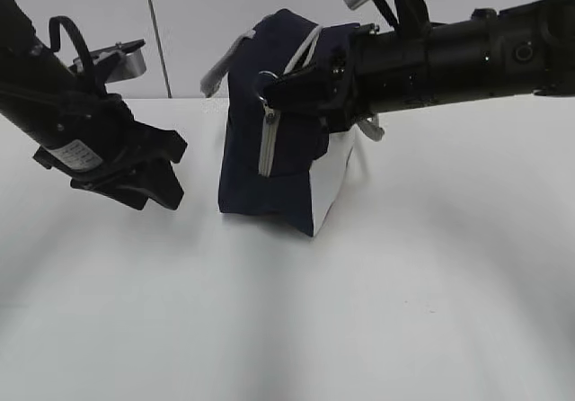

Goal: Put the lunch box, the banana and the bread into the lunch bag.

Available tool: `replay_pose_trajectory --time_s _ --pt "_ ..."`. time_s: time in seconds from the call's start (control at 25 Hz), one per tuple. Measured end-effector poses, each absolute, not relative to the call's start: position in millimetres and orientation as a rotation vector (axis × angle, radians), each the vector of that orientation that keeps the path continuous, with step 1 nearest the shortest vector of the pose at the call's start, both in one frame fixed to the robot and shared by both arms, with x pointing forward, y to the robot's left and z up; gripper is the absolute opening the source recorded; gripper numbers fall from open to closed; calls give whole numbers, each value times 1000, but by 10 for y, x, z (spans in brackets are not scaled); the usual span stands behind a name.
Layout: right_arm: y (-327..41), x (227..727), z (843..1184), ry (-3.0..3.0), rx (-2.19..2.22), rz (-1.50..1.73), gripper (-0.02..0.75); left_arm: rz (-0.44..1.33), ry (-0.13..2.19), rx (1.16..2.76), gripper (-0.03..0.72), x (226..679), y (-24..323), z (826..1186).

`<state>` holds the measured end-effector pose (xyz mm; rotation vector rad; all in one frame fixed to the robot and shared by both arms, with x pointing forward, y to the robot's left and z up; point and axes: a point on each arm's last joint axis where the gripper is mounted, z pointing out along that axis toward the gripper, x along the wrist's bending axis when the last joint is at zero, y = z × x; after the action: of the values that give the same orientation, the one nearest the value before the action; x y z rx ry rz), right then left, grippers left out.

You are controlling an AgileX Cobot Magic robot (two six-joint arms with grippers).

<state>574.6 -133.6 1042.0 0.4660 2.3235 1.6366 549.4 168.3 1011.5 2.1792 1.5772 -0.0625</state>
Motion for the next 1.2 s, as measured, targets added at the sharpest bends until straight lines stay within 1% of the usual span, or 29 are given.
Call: replay_pose_trajectory --time_s 0.12,0.32,0.52,0.76,1.2 --pt "-1320 5720 10465 2379 454 1669 -16 -85 1571 2182 351 5466 1678 10068" --pt "-1319 5690 10446 2439 466 1661 -16 -92 1559 2182 351 5460 1672 10059" --pt "-1340 5769 10471 2355 544 1642 -16 -78 1553 2174 350 5472 1670 10062" --pt "-1338 5817 10534 2252 575 1696 -16 -50 1537 2166 350 5493 1669 10068" --pt "-1382 5993 10620 2123 677 1633 -16 -47 1530 2159 350 5499 1664 10072"
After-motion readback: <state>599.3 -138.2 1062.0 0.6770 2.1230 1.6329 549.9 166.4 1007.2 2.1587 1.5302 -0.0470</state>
